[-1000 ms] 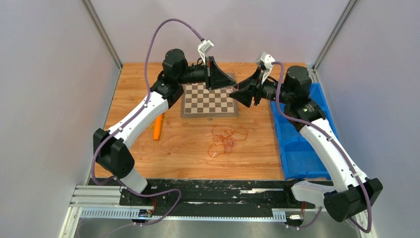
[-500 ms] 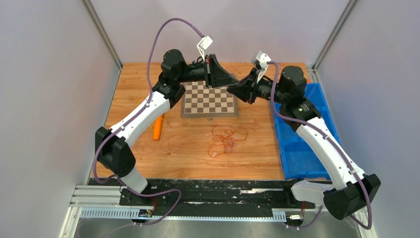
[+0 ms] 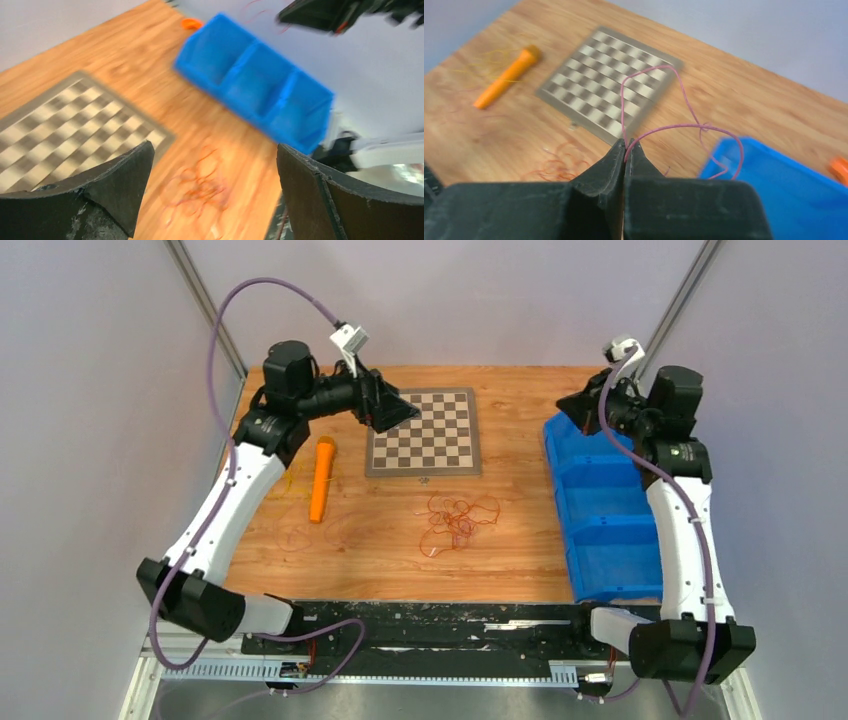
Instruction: Untangle the cables
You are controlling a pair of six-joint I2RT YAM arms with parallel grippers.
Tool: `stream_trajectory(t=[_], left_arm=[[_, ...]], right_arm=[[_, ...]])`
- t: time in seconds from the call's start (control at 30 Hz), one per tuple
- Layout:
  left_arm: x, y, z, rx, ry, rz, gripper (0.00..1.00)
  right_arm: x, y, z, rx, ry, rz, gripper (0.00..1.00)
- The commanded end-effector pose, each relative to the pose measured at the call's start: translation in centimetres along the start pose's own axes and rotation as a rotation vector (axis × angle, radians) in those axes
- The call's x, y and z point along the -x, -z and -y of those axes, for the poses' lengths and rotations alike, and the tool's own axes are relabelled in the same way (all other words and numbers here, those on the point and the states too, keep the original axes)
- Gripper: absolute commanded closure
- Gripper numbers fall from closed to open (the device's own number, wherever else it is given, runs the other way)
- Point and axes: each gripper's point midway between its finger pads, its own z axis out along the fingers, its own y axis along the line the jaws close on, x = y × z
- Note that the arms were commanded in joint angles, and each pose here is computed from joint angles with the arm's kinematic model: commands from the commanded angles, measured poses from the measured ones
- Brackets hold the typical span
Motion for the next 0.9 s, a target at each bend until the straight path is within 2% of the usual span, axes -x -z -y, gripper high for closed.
stream_trajectory(t=[0.0,0.13,0.23,0.33,0.37,0.4,0.5,0.53,0.57,0.7,0.77,0.87], left_arm=[[-4.8,5.5,-5.0,0.312,-0.141,-0.186,0.0],[-7.3,8.9,-7.5,0.469,-0.141,-0.281,0.0],[-8.3,10.9,-7.8,0.518,-0.139,-0.294,0.0],[-11.4,12.9,-8.4,0.562,-0.103,-0.391,0.0],[-12.0,13.6,-8.7,0.57,-0.113,-0.42,0.0],[-13.7,14.5,-8.7,0.566,-0.105,-0.487,0.0],[-17.6,17.4,-8.7,0.535,-0.037,-0.615,0.0],[-19.3,18.2,-8.8,0.514,-0.045,-0.664,0.0],[-21.5,19.5,-8.7,0.505,0.004,-0.715,0.0],[-26.5,22.5,-9.4,0.451,-0.079,-0.912,0.0],[-28.7,23.1,-9.8,0.423,-0.115,-0.963,0.0],[-29.4,22.5,-10.9,0.406,-0.163,-0.96,0.0]], right_arm=[[-3.8,2.2,5.9,-0.146,-0.007,-0.186,1.0],[-7.0,2.6,11.4,-0.263,-0.038,-0.296,1.0],[-9.2,1.8,14.5,-0.309,-0.043,-0.373,1.0],[-12.0,1.0,16.6,-0.329,-0.071,-0.453,1.0],[-13.1,0.8,17.3,-0.337,-0.075,-0.485,0.96],[-13.9,0.8,18.0,-0.349,-0.078,-0.515,0.86],[-14.7,0.8,18.5,-0.353,-0.123,-0.572,0.32],[-14.2,0.7,18.1,-0.34,-0.139,-0.563,0.23],[-13.4,0.5,17.5,-0.321,-0.142,-0.546,0.17],[-11.1,-0.3,13.7,-0.244,-0.086,-0.523,0.01],[-10.4,-0.6,11.5,-0.196,-0.07,-0.515,0.0],[-9.5,-1.0,8.2,-0.116,-0.072,-0.489,0.0]])
